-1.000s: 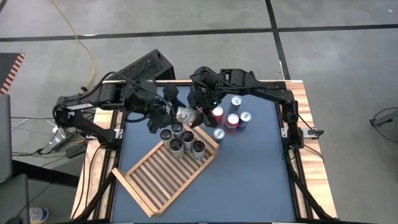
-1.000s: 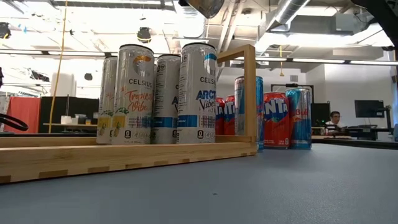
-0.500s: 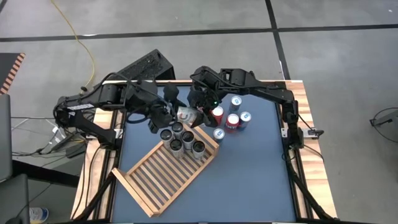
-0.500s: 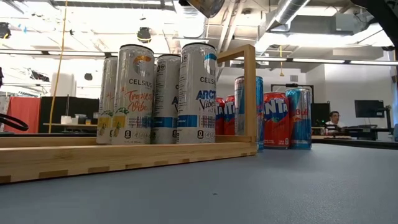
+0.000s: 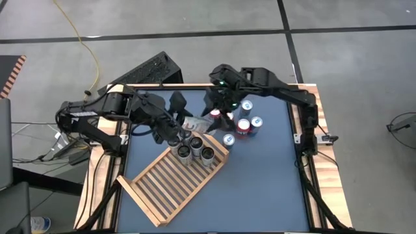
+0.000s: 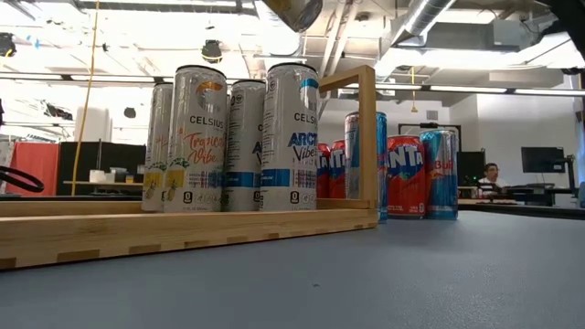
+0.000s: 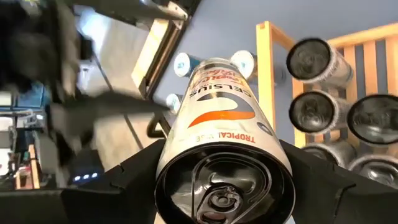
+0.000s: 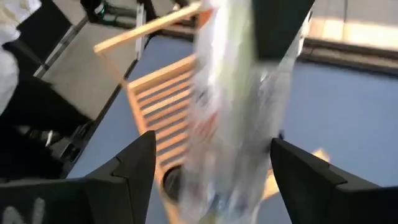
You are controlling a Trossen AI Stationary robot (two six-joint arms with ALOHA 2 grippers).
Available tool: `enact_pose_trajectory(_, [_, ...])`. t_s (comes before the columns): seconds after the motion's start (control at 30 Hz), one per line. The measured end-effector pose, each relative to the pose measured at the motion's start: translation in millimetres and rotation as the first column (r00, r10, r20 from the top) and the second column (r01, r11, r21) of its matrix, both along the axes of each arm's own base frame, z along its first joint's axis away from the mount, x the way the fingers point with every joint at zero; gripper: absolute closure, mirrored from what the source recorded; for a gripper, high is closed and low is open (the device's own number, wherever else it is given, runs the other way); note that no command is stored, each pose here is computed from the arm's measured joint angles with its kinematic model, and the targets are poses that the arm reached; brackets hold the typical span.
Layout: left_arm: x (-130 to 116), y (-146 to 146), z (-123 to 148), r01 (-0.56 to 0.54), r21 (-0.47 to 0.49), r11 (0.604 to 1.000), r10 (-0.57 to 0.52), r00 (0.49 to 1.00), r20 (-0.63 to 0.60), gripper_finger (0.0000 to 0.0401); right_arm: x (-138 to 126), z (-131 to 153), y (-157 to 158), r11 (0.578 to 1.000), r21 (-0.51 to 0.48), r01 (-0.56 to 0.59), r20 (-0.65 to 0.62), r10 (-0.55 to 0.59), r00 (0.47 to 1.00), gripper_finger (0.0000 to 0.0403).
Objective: Place canned beverage on shelf
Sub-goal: Put the white yellow soda can on the shelf aligned with the other white yellow soda cans
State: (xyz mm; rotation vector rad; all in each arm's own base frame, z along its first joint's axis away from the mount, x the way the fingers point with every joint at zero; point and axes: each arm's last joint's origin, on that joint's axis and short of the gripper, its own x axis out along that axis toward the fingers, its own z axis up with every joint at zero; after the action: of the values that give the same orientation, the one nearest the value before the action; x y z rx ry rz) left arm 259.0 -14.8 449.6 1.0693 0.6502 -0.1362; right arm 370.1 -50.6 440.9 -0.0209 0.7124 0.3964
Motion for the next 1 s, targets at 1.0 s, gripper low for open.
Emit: enact_pose_trajectory(1.0, [29.7,-92.6,-70.3,-0.077,-0.164,0.984,0.014,0.934,-0.357,0.0145,-118.0,68.2,0.6,0.948,-0.150,0.280,0.058,-0.274,0.960,0.0127])
